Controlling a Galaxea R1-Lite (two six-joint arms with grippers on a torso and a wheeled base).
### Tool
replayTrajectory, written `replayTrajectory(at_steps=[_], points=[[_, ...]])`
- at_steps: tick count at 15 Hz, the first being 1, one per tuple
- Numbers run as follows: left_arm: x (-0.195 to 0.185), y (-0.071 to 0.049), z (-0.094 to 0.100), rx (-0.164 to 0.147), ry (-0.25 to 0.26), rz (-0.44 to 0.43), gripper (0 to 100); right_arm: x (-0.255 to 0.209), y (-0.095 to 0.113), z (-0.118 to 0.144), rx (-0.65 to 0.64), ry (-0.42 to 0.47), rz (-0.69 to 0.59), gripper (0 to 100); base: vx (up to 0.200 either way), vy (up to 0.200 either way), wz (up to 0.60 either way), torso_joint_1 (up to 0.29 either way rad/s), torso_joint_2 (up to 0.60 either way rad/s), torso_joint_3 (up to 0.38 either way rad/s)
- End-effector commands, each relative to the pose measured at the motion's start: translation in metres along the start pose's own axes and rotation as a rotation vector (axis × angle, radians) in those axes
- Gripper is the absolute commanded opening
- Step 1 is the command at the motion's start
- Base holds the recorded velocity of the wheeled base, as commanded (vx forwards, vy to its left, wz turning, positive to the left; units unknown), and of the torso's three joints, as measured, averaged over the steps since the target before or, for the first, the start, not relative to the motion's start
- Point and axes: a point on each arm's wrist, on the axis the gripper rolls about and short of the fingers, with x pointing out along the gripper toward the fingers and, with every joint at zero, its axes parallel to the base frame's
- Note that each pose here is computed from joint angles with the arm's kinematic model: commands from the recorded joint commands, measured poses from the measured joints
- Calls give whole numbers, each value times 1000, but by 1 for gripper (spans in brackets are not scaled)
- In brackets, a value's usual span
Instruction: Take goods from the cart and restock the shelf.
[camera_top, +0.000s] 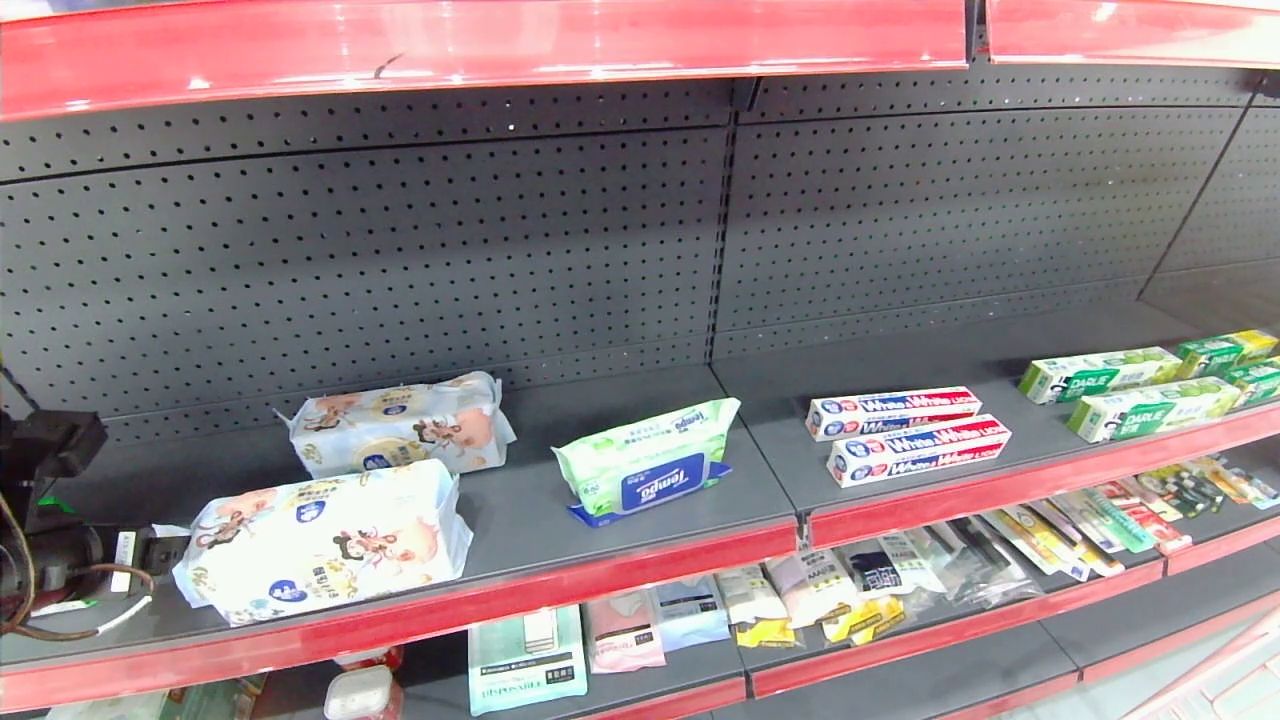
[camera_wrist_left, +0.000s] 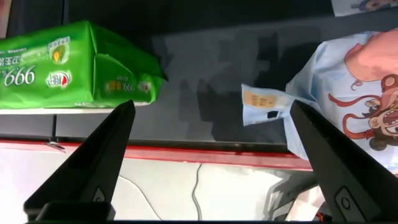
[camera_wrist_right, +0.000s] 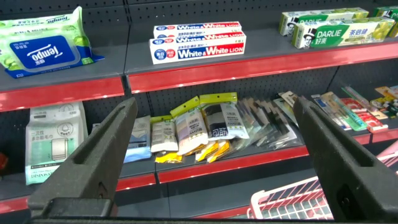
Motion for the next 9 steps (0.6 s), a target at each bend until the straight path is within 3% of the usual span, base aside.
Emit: replayTrajectory(at_steps=[1,9], points=[[0,0,1,0,-6,2,100,0,0,0,0,3,1,100,0,0,0,0,0,0],[1,-5,4,14,-33,-10,100,0,0,0,0,3,1,100,0,0,0,0,0,0]])
